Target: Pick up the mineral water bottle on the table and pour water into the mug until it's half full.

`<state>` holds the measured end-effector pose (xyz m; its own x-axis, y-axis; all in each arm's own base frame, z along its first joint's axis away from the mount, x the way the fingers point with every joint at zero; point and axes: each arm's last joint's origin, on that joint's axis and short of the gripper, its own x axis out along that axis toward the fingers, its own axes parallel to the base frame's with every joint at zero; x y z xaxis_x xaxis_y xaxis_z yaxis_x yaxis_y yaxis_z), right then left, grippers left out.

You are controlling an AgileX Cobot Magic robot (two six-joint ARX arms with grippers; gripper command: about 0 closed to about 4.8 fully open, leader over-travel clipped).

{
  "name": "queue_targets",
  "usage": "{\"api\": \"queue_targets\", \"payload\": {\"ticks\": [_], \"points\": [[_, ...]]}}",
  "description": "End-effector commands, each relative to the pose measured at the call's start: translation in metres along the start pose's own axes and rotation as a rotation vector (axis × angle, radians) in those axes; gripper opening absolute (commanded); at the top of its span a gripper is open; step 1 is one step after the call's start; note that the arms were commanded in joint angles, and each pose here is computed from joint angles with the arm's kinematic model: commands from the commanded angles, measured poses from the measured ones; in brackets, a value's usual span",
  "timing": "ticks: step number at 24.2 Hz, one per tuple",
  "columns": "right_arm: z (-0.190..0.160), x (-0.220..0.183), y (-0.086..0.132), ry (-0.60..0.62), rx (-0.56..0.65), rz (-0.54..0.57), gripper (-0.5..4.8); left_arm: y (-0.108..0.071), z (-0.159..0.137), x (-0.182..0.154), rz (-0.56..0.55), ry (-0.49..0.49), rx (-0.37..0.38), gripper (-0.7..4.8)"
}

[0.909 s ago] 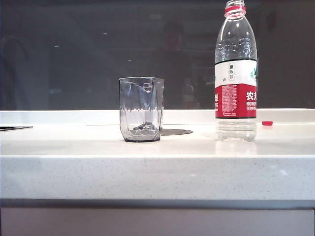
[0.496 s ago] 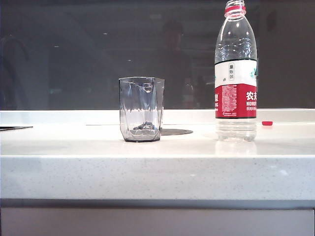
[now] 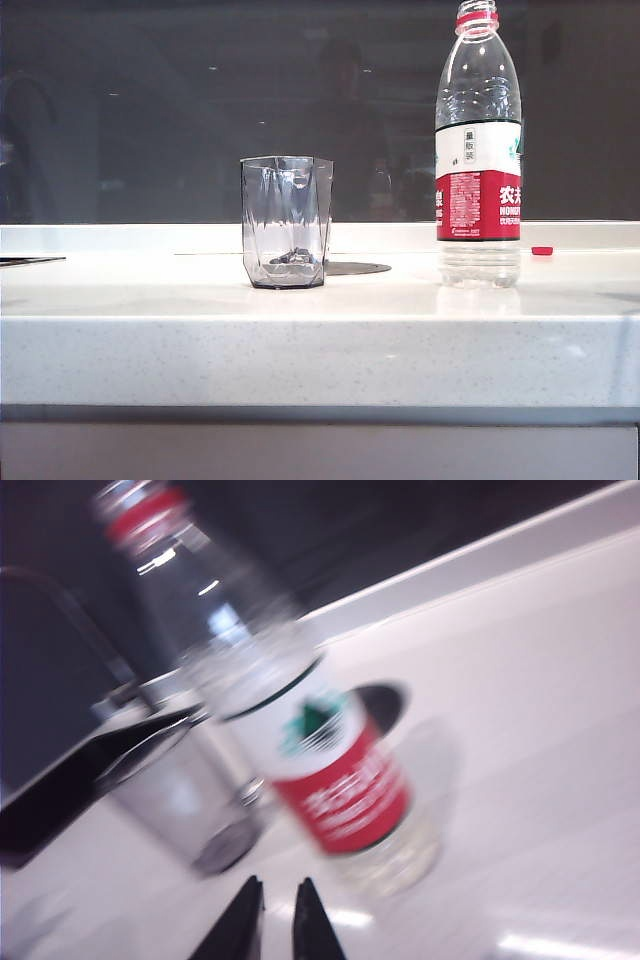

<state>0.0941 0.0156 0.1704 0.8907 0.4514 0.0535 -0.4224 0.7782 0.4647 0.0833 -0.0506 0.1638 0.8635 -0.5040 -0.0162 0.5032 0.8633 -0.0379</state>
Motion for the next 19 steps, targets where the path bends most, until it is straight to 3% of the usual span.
{"api": "queue_targets", "payload": {"ticks": [1,4,7,8,9,10,15,19], "points": [[0.000,0.000,0.006,0.049,0.050,0.022,0.64,-0.006,0.001,0.000,-0.065,-0.006,0.002,-0.04],[0.006,-0.001,0.016,0.067,0.029,0.022,0.80,-0.008,0.001,-0.001,-0.080,-0.005,0.003,-0.04],[0.015,-0.002,0.029,0.054,-0.060,0.016,1.75,-0.007,0.001,-0.001,-0.077,-0.006,0.003,-0.04],[0.019,-0.002,0.036,0.040,-0.131,0.017,2.61,-0.007,0.001,-0.001,-0.077,-0.005,0.003,-0.04],[0.019,0.001,0.041,0.029,-0.217,0.011,4.39,-0.007,0.001,-0.001,-0.077,-0.006,0.003,-0.04],[0.017,0.003,0.044,0.031,-0.266,0.001,4.79,-0.007,0.001,-0.001,-0.077,-0.005,0.003,-0.04],[0.009,0.017,0.058,-0.008,-0.439,-0.136,4.79,-0.009,0.001,-0.001,-0.094,-0.005,0.003,-0.04],[0.000,0.030,0.062,0.001,-0.459,-0.110,4.79,-0.010,0.001,-0.001,-0.106,-0.003,0.003,-0.04]]}}
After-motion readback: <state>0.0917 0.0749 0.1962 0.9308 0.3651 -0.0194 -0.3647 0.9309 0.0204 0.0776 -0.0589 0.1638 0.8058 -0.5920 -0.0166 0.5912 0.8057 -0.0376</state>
